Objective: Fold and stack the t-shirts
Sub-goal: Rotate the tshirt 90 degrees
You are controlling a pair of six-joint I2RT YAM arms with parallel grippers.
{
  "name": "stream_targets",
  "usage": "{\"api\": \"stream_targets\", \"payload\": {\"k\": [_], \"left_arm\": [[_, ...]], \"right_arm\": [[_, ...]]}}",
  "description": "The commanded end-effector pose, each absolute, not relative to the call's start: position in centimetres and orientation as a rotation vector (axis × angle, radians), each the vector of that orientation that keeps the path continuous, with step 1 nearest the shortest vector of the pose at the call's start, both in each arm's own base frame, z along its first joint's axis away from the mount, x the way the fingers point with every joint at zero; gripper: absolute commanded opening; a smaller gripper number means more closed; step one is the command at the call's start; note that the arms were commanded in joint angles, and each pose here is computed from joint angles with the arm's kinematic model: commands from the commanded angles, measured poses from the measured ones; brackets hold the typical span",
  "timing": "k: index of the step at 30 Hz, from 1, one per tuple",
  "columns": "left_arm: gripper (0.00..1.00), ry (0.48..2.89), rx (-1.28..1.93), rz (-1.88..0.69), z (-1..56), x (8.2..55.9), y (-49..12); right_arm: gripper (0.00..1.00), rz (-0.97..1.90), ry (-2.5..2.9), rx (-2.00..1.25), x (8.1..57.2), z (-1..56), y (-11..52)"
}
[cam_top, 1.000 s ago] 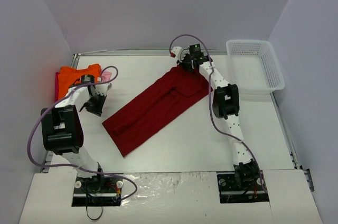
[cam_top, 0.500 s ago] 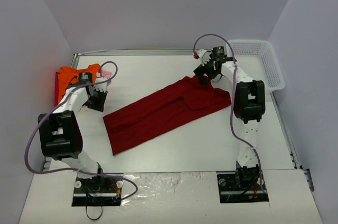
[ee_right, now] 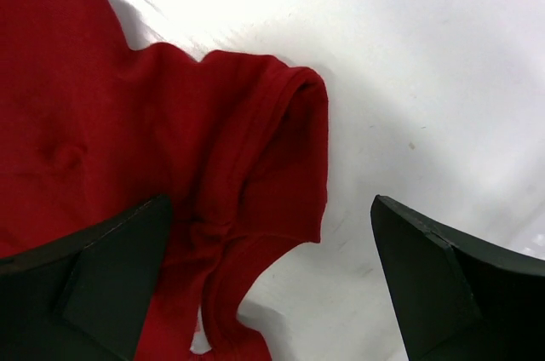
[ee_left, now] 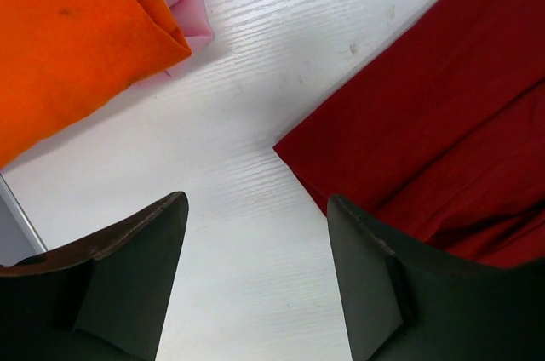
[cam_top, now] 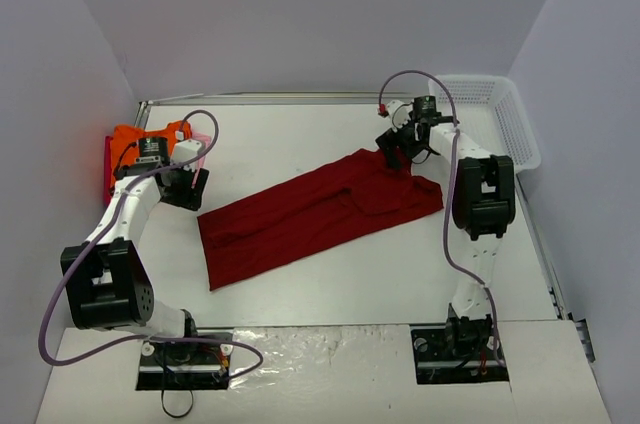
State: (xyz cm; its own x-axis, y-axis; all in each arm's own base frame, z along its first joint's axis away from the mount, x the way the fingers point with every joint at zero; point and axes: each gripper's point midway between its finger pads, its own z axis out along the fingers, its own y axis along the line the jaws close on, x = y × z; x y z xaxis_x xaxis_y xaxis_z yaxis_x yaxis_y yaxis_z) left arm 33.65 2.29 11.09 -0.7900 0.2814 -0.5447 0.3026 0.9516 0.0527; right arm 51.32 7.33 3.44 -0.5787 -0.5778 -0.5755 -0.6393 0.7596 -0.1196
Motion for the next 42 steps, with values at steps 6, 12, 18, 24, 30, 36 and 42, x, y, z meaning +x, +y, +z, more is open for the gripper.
{"api": "stream_targets", "payload": {"k": [6,12,18,24,30,36,42], "left_arm": [[0.75,2.481,0.419,-0.020,12.6,33.7,2.7],[0.86,2.478,0.419,-0.018,12.6,33.5,2.7],[0.86,2.468,0.417,-0.030,12.7,33.8,2.5],[0.84,2.470,0.417,-0.047,12.4,33.7,2.4],[0.84,2.480,0.416,-0.050,12.1,33.5,2.4],[0.84,2.492,0.417,-0.050,11.8,33.4,2.4],[0.84,2.499,0.412,-0.038,11.7,33.4,2.7]], "right_arm": [[1.00,0.045,2.070,-0.810,54.3,17.6,8.0],[0.98,0.042,2.089,-0.787,51.5,19.5,7.4],[0.38,0.080,2.285,-0.871,44.6,15.0,6.3],[0.00,0.094,2.404,-0.877,40.6,11.2,4.8],[0.00,0.174,2.527,-0.906,37.9,7.3,4.9],[0.00,0.221,2.627,-0.927,36.3,3.8,4.8],[0.00,0.272,2.700,-0.946,35.8,1.0,4.9]]}}
